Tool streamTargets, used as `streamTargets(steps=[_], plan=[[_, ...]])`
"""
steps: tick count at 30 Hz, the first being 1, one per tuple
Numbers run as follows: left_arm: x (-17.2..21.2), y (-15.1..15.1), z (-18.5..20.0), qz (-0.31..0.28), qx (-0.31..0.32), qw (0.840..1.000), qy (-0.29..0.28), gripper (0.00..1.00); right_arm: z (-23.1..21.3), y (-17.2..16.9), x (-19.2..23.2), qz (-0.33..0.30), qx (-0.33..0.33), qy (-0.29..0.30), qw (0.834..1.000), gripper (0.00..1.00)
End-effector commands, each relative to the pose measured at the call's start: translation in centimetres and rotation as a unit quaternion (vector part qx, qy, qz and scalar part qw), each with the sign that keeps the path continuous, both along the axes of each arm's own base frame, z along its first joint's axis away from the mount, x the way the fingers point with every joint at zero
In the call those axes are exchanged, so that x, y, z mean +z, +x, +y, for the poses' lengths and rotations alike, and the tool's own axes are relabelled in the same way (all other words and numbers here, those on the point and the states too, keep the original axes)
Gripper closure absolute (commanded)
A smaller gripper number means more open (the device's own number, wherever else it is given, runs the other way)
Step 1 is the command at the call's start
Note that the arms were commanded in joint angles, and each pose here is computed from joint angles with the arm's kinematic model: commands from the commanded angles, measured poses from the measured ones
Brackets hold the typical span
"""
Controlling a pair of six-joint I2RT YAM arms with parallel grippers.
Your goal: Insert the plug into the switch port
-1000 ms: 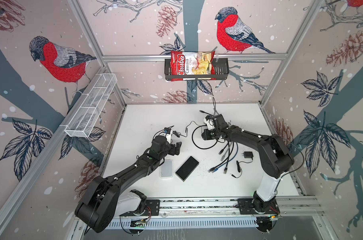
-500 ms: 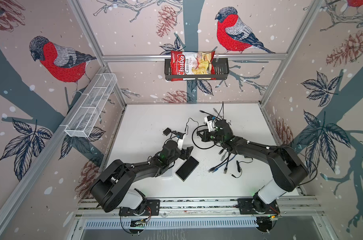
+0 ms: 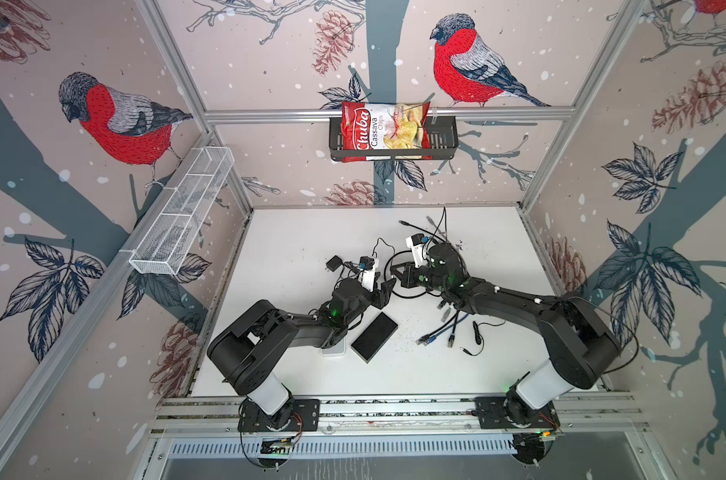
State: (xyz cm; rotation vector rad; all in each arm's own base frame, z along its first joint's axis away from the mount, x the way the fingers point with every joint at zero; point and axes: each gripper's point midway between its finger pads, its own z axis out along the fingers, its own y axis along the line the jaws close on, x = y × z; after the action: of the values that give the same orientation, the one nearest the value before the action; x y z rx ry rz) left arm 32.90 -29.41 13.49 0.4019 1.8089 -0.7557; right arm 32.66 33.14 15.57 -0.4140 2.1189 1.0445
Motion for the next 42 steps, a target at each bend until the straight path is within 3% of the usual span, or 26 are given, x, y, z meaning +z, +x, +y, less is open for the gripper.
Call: streamTargets(steps=[1, 11, 30, 33, 37, 42], plan=[[1.2, 0.2, -0.7, -0.018, -0.007, 1.0, -0.022, 0.44, 0.2, 0.0, 1.0, -0.021, 0.003, 0.009, 1.0, 0.99], [1.0, 0.7, -1.1, -0.019, -0.007, 1.0, -0.019, 0.59, 0.3, -0.4, 1.3, -0.026, 0.01, 0.008, 1.0, 0.99], [1.5, 0.8, -1.8, -0.037, -0.022, 0.999, -0.023, 1.0, 0.5, -0.5, 1.0, -0.022, 0.015, 0.002, 1.0, 0.99], [1.3, 0.9, -1.8, -0.04, -0.021, 0.999, -0.018, 1.0, 0.5, -0.5, 1.0, -0.019, 0.014, 0.001, 1.0, 0.95], [1.2, 0.6, -1.8, -0.044, -0.028, 0.999, -0.015, 1.0, 0.4, -0.2, 1.2, -0.011, 0.005, -0.003, 1.0, 0.8], [0.8, 0.5, -1.8, -0.045, -0.03, 0.998, -0.01, 1.0, 0.4, 0.3, 1.3, -0.004, -0.003, -0.014, 1.0, 0.72]])
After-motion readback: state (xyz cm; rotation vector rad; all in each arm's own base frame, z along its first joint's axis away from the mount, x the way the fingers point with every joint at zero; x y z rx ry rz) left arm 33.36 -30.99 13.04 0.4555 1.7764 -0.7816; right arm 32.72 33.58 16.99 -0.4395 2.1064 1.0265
